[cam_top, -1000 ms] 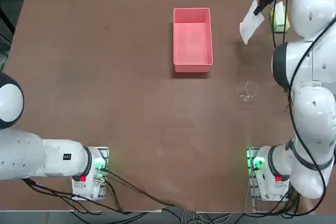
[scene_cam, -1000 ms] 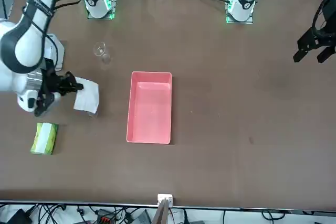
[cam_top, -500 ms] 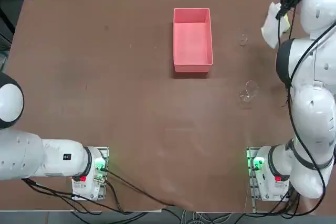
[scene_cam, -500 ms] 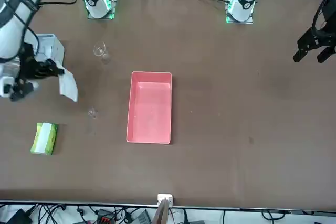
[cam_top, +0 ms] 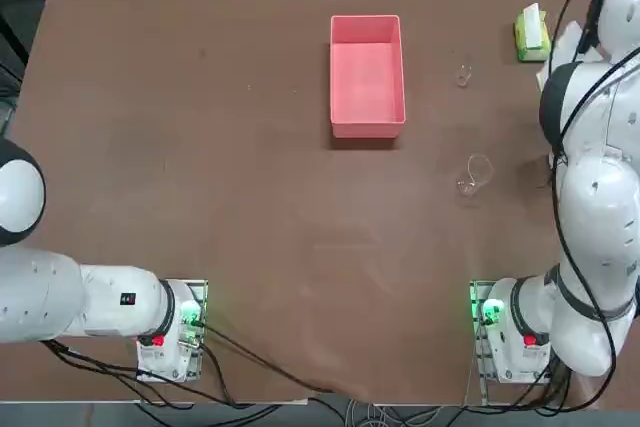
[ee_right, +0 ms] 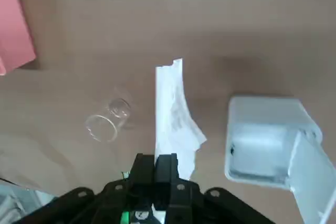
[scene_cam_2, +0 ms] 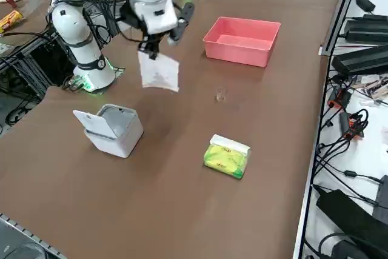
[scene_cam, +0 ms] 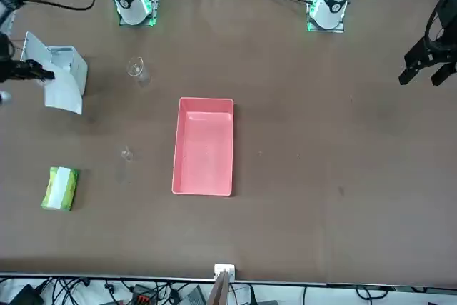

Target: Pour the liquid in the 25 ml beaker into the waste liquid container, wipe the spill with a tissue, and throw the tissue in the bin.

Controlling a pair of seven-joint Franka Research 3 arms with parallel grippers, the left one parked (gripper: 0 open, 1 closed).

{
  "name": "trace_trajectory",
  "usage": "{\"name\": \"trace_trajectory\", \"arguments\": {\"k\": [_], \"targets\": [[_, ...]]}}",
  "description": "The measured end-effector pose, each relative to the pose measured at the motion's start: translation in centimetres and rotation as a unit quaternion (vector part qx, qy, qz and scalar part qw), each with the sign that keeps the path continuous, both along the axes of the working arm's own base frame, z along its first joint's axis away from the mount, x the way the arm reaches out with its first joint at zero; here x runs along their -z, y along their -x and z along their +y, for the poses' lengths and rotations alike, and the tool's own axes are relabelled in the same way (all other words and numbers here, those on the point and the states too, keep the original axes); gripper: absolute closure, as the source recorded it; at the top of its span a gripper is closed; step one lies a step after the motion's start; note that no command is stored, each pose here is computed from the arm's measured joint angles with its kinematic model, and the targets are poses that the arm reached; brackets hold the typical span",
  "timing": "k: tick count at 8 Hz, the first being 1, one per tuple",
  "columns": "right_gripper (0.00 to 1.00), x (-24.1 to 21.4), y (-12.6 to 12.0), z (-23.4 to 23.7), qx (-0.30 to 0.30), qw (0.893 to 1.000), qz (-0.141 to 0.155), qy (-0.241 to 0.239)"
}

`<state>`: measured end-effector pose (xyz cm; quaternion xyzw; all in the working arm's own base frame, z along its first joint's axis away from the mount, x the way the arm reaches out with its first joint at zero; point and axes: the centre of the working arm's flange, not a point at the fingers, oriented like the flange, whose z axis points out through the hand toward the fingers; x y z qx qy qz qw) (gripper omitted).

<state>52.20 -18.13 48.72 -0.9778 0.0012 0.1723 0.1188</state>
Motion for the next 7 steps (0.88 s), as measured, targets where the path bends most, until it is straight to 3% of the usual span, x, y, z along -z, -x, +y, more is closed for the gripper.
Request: {"name": "trace_trajectory", "arguments": {"k": [3, 7], "targets": [[0.98, 1.5, 2.7, -4.8, 0.034, 0.999, 0.011, -0.014], [0.98, 1.8, 0.9, -2.6, 0.006, 1.0, 0.009, -0.008]]}}
